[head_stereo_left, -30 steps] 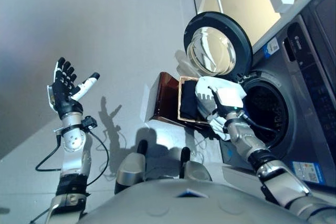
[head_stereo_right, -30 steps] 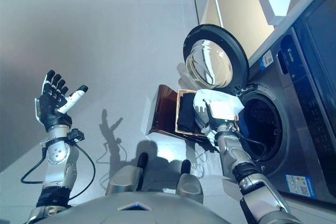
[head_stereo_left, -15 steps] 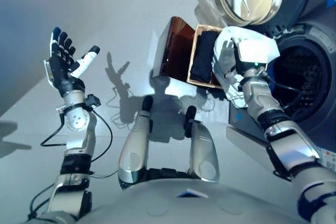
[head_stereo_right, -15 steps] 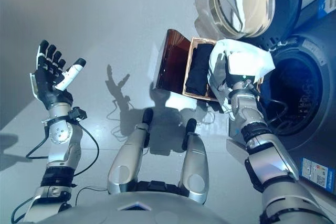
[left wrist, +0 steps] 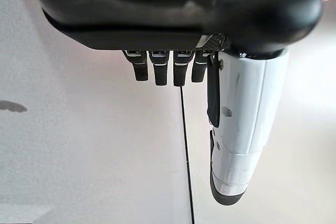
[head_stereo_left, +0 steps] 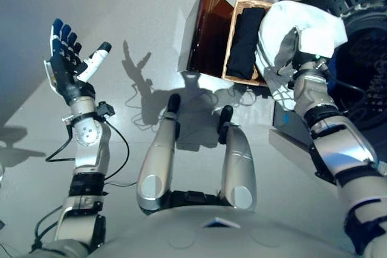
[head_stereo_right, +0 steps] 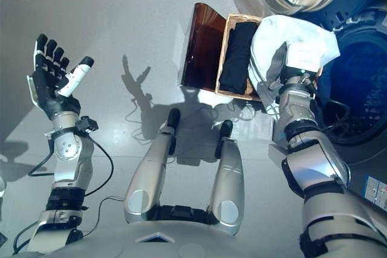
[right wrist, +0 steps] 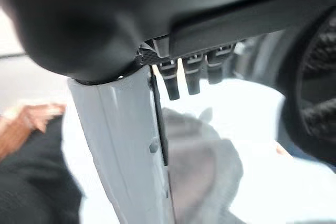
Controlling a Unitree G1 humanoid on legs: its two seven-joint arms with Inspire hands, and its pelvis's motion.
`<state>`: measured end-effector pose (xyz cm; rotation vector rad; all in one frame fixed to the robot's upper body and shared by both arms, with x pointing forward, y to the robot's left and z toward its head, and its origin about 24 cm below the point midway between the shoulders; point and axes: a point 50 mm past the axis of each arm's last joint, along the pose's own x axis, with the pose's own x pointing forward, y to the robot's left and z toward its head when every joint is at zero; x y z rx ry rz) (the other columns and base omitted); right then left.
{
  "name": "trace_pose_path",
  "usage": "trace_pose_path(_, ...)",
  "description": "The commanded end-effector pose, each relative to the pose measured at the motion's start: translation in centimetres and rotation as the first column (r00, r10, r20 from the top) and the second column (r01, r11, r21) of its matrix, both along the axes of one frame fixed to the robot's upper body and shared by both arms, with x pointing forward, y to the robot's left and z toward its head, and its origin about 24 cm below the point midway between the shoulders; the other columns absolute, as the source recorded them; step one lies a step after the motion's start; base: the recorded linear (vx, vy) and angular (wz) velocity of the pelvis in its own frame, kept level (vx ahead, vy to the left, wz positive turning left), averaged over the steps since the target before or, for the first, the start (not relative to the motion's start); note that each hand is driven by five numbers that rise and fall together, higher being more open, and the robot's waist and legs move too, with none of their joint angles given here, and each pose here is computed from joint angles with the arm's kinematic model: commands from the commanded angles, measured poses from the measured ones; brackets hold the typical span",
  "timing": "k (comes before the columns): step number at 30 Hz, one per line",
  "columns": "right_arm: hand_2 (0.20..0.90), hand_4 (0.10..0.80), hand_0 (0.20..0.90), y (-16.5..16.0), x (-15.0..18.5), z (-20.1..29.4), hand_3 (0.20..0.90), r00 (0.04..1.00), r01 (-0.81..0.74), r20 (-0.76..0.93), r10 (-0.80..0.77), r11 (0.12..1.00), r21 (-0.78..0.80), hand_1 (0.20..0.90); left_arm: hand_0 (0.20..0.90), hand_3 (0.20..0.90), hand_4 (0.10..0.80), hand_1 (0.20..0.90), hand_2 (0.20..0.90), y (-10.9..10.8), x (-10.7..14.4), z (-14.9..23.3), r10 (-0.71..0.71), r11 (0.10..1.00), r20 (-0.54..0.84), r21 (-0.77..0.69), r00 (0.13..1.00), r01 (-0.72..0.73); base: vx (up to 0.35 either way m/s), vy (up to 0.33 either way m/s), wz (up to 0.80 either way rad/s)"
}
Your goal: Pick up the clothes and place them into the washing machine
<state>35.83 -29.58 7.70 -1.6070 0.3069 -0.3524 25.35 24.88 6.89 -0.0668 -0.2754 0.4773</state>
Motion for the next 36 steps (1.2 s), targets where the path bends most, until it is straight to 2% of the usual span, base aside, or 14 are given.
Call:
trace_pose_path(1,0.9,0.8,0.9,-3.5,-0.5,3.0,0.9,0.994,0.094,0.064,-0.087,0.988,-0.124,0.9,0.9,0.9,0.8,0.9,0.9,0.8,-0.9,4.2,0.008,0.995,0.204,0.098,0.979,-0.028,0.0,0.0,0.0)
trace_pose_path(5,0.9,0.8,0.9,-4.6,-1.0,2.9,0.9,0.991,0.131,0.023,-0.129,0.981,-0.144,0.9,0.9,0.9,0.8,0.9,0.9,0.4,-0.8,4.6,-0.012,0.994,0.219,0.113,0.976,-0.013,-0.054,0.006,0.01)
trace_pose_path(8,0.9,0.8,0.9,-6.5,-2.0,3.1,0.9,0.977,0.205,-0.025,-0.211,0.966,-0.161,0.9,0.9,0.9,0.8,0.9,0.9,-0.4,-0.9,4.6,-0.07,0.992,0.22,0.12,0.973,0.044,-0.027,0.001,0.09)
trace_pose_path(14,0.9,0.8,0.9,-8.4,-3.1,3.7,0.9,0.959,0.261,-0.061,-0.277,0.946,-0.195,0.9,0.9,0.9,0.8,0.9,0.9,-1.6,-0.8,4.6,-0.16,0.982,0.217,0.135,0.963,0.133,0.022,-0.01,0.1)
trace_pose_path(15,0.711,0.665,0.711,-8.4,-3.1,3.7,0.711,0.959,0.261,-0.061,-0.277,0.945,-0.195,0.711,0.9,0.9,0.8,0.9,0.9,-1.6,-0.8,4.6,-0.161,0.982,0.217,0.134,0.963,0.134,0.025,-0.015,0.14)
trace_pose_path(16,0.2,0.3,0.2,-9.1,-3.6,3.6,0.2,0.953,0.274,-0.074,-0.295,0.939,-0.209,0.2,0.9,0.9,0.8,0.9,0.9,-2.0,-0.8,4.5,-0.19,0.977,0.213,0.14,0.958,0.163,0.046,-0.006,0.2)
trace_pose_path(24,0.2,0.3,0.2,-9.3,-4.4,2.2,0.2,0.952,0.258,-0.108,-0.286,0.941,-0.22,0.2,0.9,0.9,0.8,0.9,0.9,-2.7,-0.6,4.8,-0.235,0.967,0.235,0.155,0.943,0.202,0.049,-0.001,0.1)
trace_pose_path(29,0.2,0.3,0.2,-8.8,-4.7,1.0,0.2,0.956,0.267,-0.084,-0.28,0.954,-0.135,0.2,0.9,0.9,0.8,0.9,0.9,-2.9,-0.4,4.9,-0.245,0.966,0.244,0.143,0.938,0.215,0.003,0.014,0.04)
trace_pose_path(31,0.2,0.3,0.2,-8.8,-4.6,1.2,0.2,0.955,0.296,-0.008,-0.296,0.955,-0.022,0.2,0.9,0.9,0.8,0.9,0.9,-2.9,-0.4,4.4,-0.239,0.969,0.233,0.119,0.943,0.217,-0.022,0.038,0.07)
trace_pose_path(32,0.2,0.3,0.2,-8.8,-4.6,1.2,0.2,0.955,0.296,-0.008,-0.297,0.955,-0.022,0.2,0.9,0.9,0.8,0.9,0.9,-2.9,-0.4,4.4,-0.239,0.969,0.233,0.119,0.942,0.217,0.027,0.035,0.03)
trace_pose_path(34,0.2,0.3,0.2,-8.7,-4.5,1.5,0.2,0.925,0.321,0.138,-0.354,0.922,0.216,0.2,0.9,0.9,0.8,0.9,0.9,-2.9,-0.3,4.0,-0.227,0.973,0.223,0.099,0.948,0.21,0.028,0.037,0.0)
trace_pose_path(35,0.2,0.3,0.2,-8.8,-4.6,1.4,0.2,0.925,0.322,0.137,-0.355,0.922,0.217,0.2,0.9,0.9,0.8,0.9,0.9,-2.9,-0.3,4.0,-0.228,0.972,0.223,0.1,0.948,0.211,0.034,0.05,-0.04)
trace_pose_path(36,0.2,0.3,0.2,-8.5,-5.3,0.1,0.2,0.88,0.316,0.217,-0.422,0.862,0.396,0.2,0.9,0.9,0.8,0.9,0.9,-2.6,-0.4,3.9,-0.204,0.978,0.224,0.089,0.953,0.188,0.023,0.035,-0.06)
